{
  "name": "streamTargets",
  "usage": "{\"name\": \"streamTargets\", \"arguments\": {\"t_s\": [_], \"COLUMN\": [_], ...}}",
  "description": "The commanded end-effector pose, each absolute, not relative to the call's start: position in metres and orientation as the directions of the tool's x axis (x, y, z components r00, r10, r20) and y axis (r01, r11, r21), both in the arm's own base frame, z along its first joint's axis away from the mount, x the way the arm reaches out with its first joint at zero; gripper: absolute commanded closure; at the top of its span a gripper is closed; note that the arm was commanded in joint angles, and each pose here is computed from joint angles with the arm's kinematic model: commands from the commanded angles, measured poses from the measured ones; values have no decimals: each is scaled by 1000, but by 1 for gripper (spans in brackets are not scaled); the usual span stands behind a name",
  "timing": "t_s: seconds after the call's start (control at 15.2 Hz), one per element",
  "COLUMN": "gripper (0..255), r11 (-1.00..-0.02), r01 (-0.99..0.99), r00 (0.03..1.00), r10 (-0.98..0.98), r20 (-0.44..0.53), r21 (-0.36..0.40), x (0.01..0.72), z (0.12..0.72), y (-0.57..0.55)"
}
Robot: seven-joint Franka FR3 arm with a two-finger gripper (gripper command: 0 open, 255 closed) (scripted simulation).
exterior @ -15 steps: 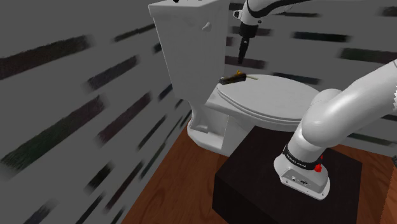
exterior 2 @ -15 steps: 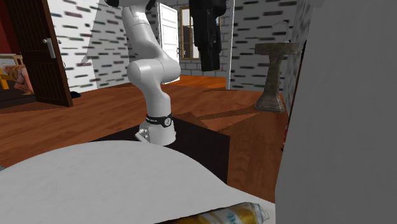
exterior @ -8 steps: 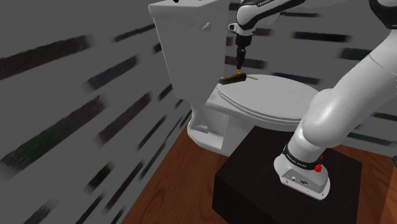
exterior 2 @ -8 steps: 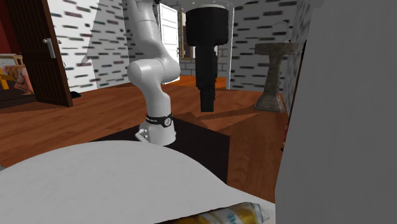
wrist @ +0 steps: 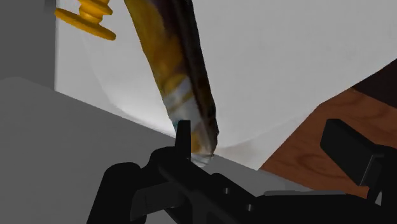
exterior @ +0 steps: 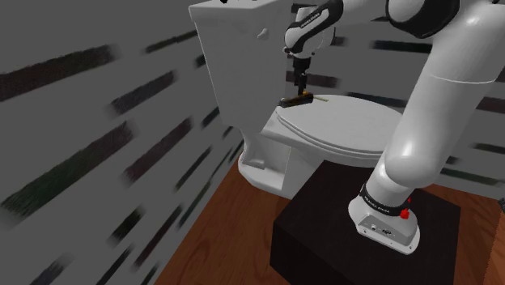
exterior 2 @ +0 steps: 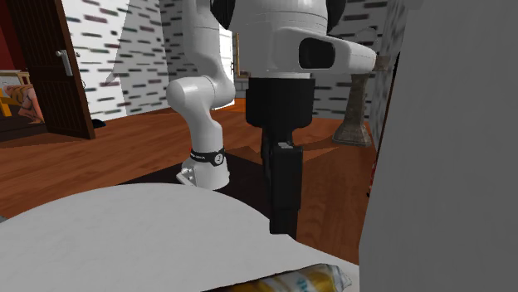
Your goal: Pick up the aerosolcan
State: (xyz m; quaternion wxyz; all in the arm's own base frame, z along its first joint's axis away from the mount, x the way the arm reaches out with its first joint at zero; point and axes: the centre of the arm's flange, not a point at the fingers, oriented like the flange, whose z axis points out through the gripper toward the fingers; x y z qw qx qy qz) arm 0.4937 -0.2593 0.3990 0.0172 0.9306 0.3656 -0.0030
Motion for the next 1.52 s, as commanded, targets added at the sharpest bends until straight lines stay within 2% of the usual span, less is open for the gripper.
{"name": "streamTargets", "arguments": {"t_s": [0.0, 0.26, 0.86, 0.92, 1.45], "gripper": [0, 0, 0, 255, 255], "r11": [-700, -647, -647, -647, -647], "r01": [714, 763, 763, 763, 763], "r00": [700, 646, 646, 646, 646], "r10": [713, 761, 761, 761, 761], "r20": [-35, -61, -61, -61, -61], "r21": [22, 7, 7, 7, 7], "x": [509, 535, 535, 534, 534], "z": [380, 347, 307, 307, 309], "y": [-274, -295, -295, -296, -297]}}
